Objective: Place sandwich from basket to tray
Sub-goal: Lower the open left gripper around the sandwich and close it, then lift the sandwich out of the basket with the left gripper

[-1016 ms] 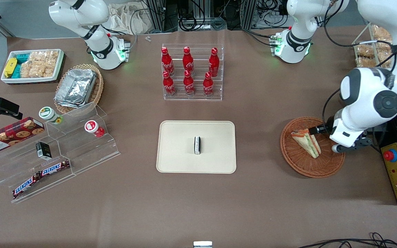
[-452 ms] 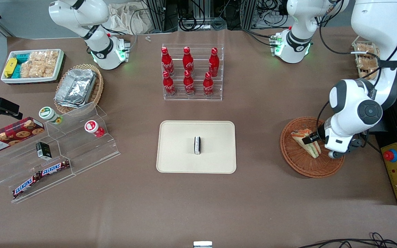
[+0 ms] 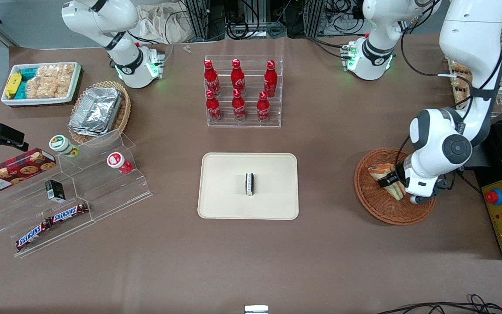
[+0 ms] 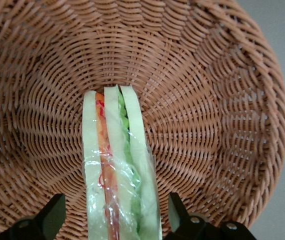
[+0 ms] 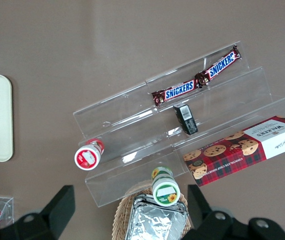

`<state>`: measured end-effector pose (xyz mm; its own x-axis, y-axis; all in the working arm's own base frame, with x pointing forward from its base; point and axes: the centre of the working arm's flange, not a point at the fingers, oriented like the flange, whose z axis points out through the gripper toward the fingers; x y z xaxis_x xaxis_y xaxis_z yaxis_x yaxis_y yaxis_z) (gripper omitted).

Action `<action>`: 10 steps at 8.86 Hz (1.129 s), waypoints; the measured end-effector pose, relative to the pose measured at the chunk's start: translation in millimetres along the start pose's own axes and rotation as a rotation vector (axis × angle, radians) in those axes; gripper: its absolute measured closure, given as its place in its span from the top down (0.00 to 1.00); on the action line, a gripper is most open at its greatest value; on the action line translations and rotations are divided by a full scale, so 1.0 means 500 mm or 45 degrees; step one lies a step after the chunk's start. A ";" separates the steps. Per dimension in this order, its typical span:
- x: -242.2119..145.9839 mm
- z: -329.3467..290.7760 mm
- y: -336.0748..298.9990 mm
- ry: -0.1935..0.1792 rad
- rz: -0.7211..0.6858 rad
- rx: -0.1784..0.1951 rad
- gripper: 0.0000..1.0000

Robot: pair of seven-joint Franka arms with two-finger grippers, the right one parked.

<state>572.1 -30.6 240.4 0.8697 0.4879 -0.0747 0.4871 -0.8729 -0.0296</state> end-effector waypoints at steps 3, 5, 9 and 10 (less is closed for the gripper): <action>-0.002 -0.004 -0.002 -0.028 -0.002 0.020 0.48; 0.003 -0.065 0.001 -0.075 0.000 0.060 0.33; -0.010 -0.419 0.057 -0.116 0.087 0.112 0.28; -0.016 -0.500 0.064 -0.120 0.153 0.110 0.27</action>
<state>600.7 -59.4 489.4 0.9080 0.3801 -0.1762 0.3676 -0.9246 -0.1001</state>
